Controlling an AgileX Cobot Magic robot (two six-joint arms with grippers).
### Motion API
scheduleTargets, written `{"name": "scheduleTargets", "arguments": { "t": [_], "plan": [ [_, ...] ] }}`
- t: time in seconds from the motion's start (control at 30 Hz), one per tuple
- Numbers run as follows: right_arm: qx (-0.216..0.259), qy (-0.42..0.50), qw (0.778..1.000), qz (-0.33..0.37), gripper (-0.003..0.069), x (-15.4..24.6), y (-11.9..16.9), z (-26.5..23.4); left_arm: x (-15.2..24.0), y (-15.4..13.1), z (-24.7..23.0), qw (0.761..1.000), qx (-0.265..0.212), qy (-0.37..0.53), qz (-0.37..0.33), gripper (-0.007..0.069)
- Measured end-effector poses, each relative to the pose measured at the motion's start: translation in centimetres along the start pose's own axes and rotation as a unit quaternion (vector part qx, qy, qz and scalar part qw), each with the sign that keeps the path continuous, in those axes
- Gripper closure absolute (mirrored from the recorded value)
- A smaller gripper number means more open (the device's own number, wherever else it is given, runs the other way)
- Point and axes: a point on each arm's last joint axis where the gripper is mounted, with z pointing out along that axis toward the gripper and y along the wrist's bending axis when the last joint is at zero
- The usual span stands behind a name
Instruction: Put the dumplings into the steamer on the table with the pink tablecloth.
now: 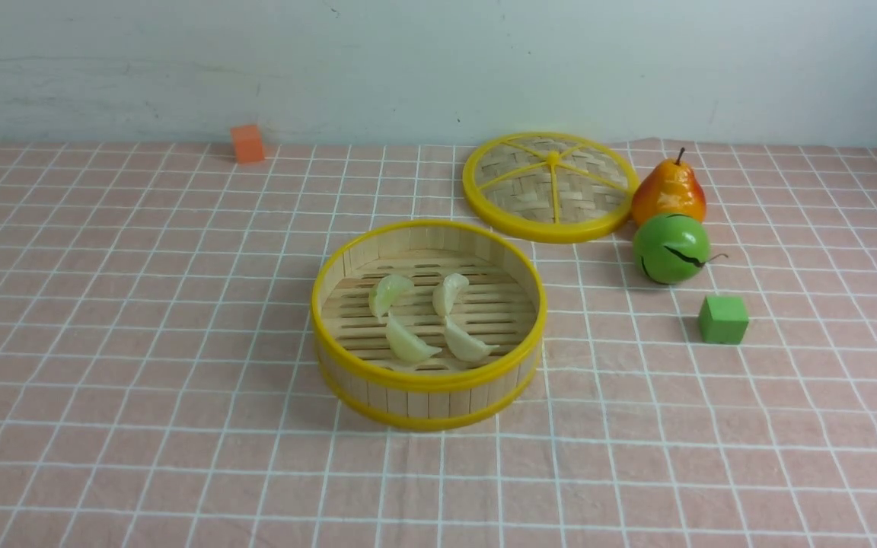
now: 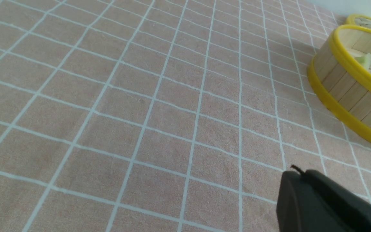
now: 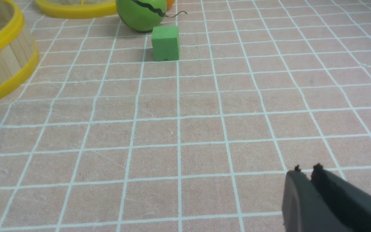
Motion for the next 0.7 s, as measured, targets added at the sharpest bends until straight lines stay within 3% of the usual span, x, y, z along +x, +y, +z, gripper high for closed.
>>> {"name": "scheduleTargets", "arguments": {
  "t": [0.7],
  "plan": [
    [0.000, 0.000, 1.000, 0.000, 0.0573, 0.00, 0.00, 0.00, 0.00, 0.00, 0.00, 1.000, 0.000, 0.000, 0.000, 0.0638]
  ]
}}
